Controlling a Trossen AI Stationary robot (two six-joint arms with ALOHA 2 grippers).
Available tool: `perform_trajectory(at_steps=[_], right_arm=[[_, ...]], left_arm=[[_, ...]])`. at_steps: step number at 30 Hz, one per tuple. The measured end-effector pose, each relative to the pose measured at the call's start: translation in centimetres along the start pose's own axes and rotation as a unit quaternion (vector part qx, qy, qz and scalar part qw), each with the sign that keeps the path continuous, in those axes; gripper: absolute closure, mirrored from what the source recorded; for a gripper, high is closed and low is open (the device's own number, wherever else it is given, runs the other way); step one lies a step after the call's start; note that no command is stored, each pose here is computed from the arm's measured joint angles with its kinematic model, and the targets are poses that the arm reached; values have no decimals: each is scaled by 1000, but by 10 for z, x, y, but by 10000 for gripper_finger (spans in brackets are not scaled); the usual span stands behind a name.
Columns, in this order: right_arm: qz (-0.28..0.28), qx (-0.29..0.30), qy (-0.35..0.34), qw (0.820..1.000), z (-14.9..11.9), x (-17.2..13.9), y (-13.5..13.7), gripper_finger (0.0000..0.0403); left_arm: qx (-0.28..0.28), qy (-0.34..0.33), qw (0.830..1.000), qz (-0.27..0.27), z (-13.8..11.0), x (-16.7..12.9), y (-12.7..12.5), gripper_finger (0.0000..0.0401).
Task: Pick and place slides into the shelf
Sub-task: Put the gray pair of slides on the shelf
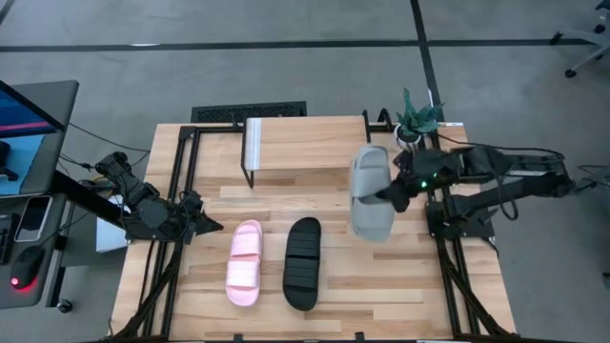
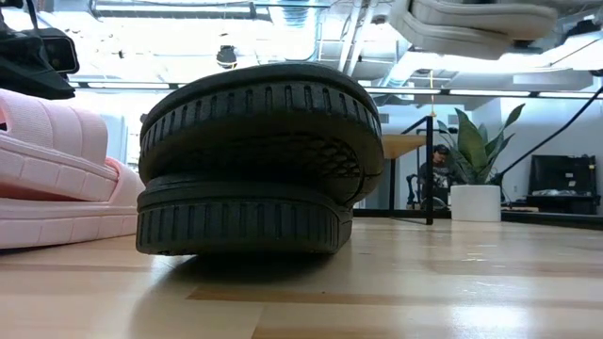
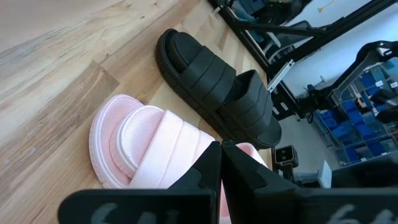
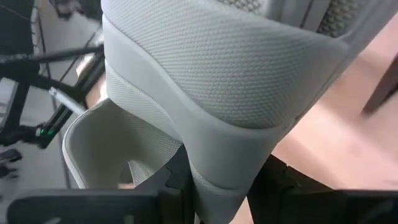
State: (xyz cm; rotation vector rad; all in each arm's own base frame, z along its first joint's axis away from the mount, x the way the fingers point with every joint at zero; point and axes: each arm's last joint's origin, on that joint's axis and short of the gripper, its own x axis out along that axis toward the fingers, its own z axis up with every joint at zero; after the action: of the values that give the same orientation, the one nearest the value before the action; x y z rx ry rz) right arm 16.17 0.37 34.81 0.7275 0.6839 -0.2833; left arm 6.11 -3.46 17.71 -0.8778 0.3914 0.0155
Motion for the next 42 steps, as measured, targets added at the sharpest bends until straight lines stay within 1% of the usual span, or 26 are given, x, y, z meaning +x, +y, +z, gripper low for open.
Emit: perform_trajectory(at_steps=[5,13,17,25,31,36,42], right_arm=[[-11,-38,-38,998,25,-15,2,311],[-51,-53,-18,997,63,-36,-4,311],[-57,-62,-15,996,86,-43,-6,311],[-39,-30,42,998,127,-52,-21,312],[-14,-8,68,998,155,-47,-36,312],[-16,14,94,995,171,-38,-55,312],[-16,49,108,993,184,-27,-80,312]], left_arm=[[0,-1,1000,0,0,0,0,401],[-5,-2,1000,0,0,0,0,401],[-6,-2,1000,0,0,0,0,401],[-6,-2,1000,0,0,0,0,401],[-6,-2,1000,0,0,0,0,401],[-6,-2,1000,0,0,0,0,401],[-6,-2,1000,0,0,0,0,401]])
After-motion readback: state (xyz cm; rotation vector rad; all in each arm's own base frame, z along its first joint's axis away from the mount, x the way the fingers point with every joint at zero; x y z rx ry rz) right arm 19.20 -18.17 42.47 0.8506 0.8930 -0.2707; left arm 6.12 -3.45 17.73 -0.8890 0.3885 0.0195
